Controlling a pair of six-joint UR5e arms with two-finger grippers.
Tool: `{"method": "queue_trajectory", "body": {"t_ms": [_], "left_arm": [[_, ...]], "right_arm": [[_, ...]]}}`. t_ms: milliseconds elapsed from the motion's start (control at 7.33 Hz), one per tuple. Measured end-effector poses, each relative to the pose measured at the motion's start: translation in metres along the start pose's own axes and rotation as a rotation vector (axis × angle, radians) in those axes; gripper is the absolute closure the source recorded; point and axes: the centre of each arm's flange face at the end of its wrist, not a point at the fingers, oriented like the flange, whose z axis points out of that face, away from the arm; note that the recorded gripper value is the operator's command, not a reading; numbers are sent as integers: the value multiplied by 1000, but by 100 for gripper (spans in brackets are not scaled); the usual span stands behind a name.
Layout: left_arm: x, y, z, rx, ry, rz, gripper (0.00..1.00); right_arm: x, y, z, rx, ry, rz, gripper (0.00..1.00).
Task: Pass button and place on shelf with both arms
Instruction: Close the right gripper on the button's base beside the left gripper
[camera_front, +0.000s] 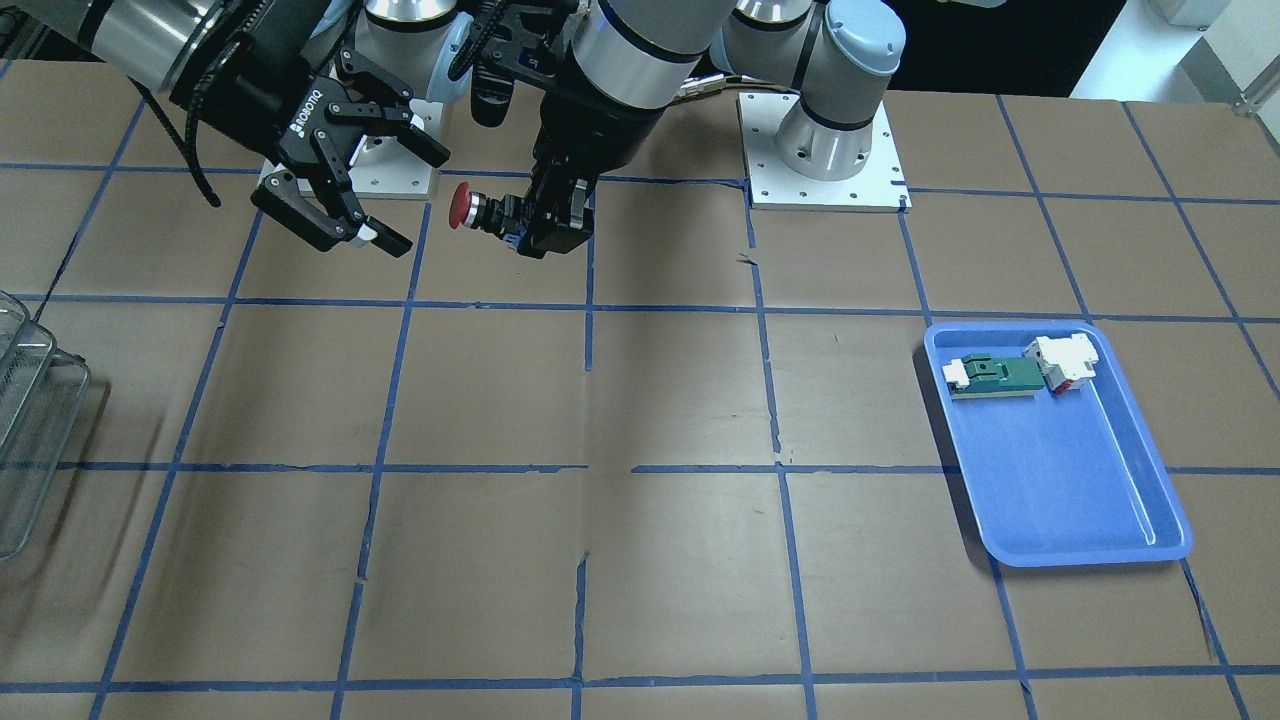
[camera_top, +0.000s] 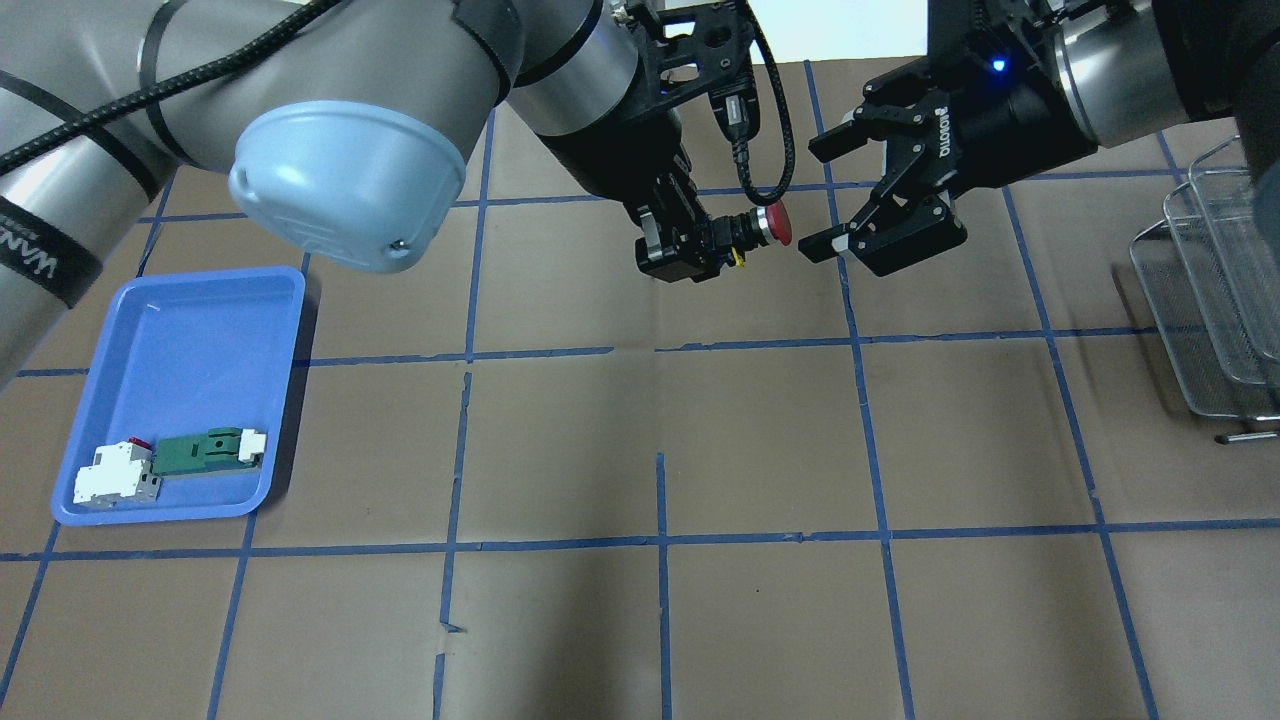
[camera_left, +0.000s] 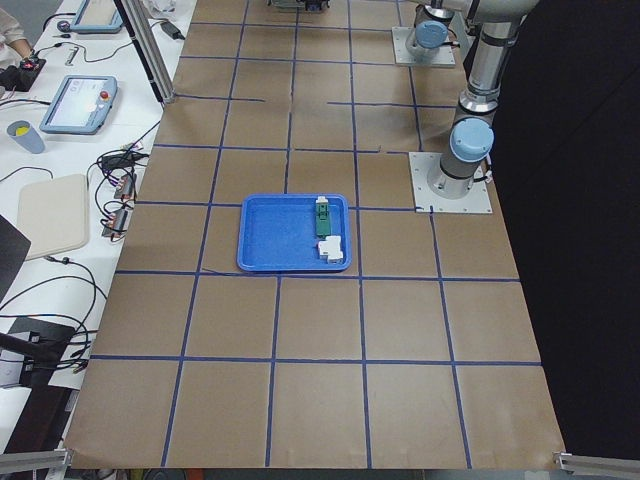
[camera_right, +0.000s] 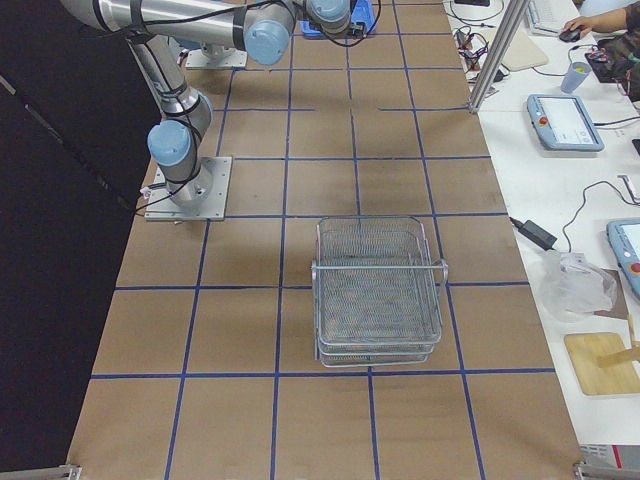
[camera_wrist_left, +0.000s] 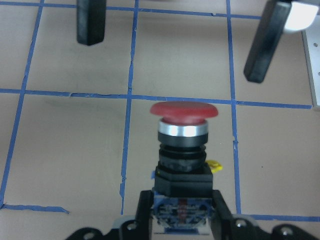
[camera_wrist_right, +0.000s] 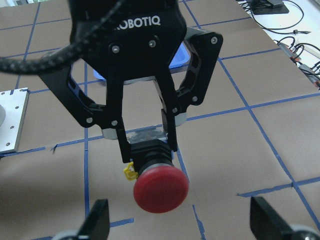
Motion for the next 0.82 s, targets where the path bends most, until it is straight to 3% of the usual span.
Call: {"method": "queue_trajectory", "body": {"t_ms": [818], "left_arm": [[2,-1,-4,4,-6,2,100]], "right_arm": [[-12,-11,16,0,-49,-16,0]]}}
